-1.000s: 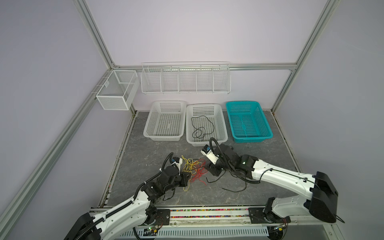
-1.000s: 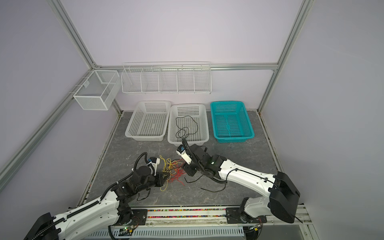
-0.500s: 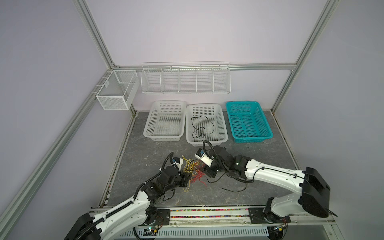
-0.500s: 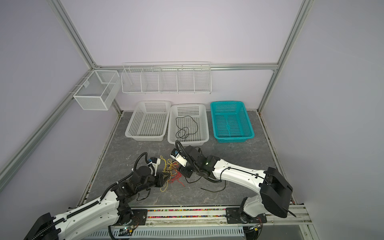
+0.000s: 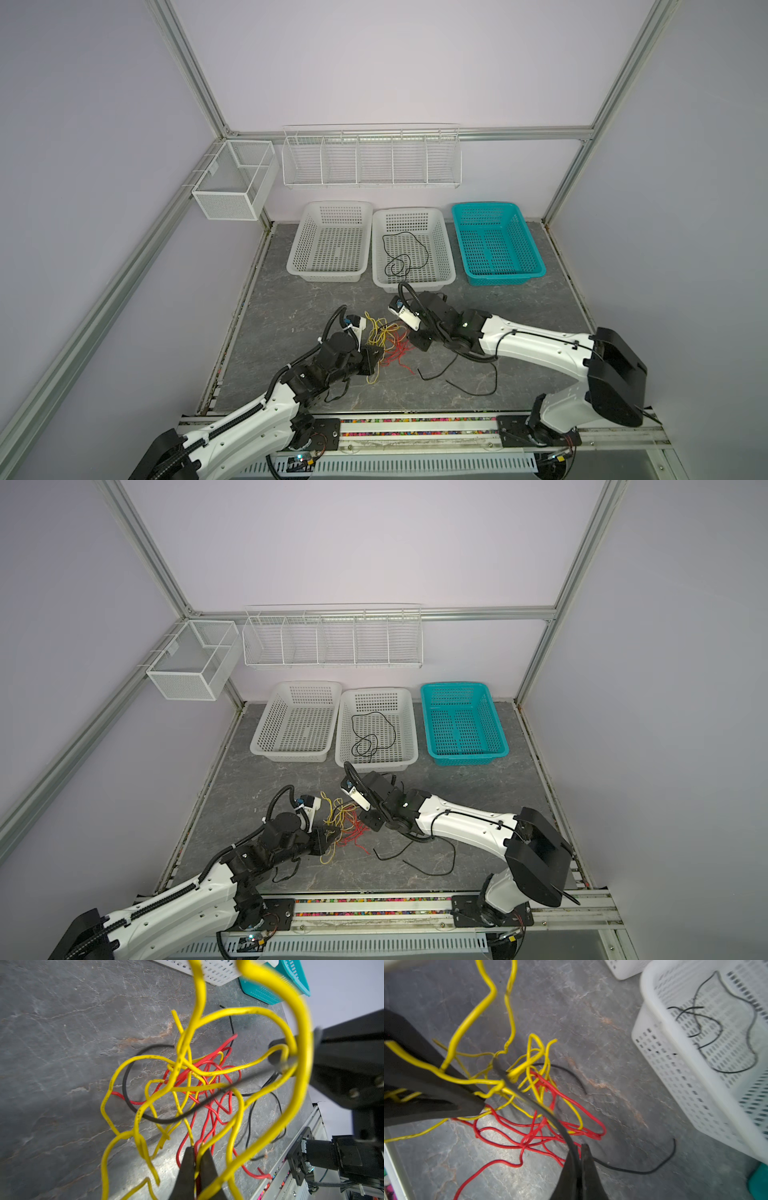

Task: Untangle the cables
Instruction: 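Pull the black wire out with the right gripper and lift it over the white basket, then lower the black wire into the white basket and open the right gripper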

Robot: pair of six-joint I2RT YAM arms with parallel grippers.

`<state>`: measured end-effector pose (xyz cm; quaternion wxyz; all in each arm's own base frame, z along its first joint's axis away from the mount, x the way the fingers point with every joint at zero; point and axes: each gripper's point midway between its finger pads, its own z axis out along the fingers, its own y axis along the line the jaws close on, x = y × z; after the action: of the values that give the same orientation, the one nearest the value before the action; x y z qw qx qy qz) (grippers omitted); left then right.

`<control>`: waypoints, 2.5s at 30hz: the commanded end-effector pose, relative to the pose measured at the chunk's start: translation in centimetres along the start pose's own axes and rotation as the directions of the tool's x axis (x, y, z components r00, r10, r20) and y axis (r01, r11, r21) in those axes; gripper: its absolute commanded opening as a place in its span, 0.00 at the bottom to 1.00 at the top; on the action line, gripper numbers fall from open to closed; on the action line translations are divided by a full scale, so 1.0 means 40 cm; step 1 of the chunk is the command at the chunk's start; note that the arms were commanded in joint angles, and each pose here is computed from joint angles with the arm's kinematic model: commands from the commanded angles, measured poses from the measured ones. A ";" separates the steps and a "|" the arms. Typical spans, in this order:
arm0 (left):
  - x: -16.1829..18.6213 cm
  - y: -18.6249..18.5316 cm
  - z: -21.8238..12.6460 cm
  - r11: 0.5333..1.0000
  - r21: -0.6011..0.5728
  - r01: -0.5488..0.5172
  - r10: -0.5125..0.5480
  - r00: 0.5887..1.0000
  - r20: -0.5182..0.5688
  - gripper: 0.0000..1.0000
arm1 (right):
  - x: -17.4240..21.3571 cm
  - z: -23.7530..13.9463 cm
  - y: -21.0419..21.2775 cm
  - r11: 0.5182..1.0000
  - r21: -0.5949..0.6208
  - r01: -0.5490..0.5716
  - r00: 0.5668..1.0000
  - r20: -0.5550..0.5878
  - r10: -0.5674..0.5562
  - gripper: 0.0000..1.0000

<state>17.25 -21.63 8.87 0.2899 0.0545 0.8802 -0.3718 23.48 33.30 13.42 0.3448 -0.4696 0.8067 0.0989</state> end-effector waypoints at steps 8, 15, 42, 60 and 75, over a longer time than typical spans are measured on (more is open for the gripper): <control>0.010 0.016 0.013 1.000 -0.015 0.000 0.000 1.000 -0.009 0.00 | -0.247 -0.393 -0.171 0.982 0.144 -0.122 0.936 0.347 0.066 0.07; 0.019 0.026 0.031 1.000 -0.030 0.001 -0.002 0.999 -0.032 0.00 | -0.380 -0.621 -0.160 0.987 0.007 -0.161 0.835 0.533 0.132 0.07; -0.001 0.012 0.052 1.000 -0.020 -0.008 0.007 1.000 -0.017 0.00 | -0.636 -0.879 -0.261 0.980 0.108 -0.167 0.679 0.734 0.035 0.06; -0.015 0.035 -0.018 0.999 -0.003 -0.045 0.045 0.991 0.123 0.00 | -0.703 -0.443 -0.598 0.876 0.330 -0.351 0.794 0.600 0.092 0.07; -0.017 0.027 -0.012 0.998 0.002 -0.060 0.060 0.991 0.116 0.00 | -0.462 -0.020 -0.712 0.811 0.436 -0.390 0.905 0.341 0.252 0.07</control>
<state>17.38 -20.25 7.84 0.3318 0.0556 0.8687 -0.3636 51.23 31.35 31.80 0.5322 -0.2294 0.8146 0.0240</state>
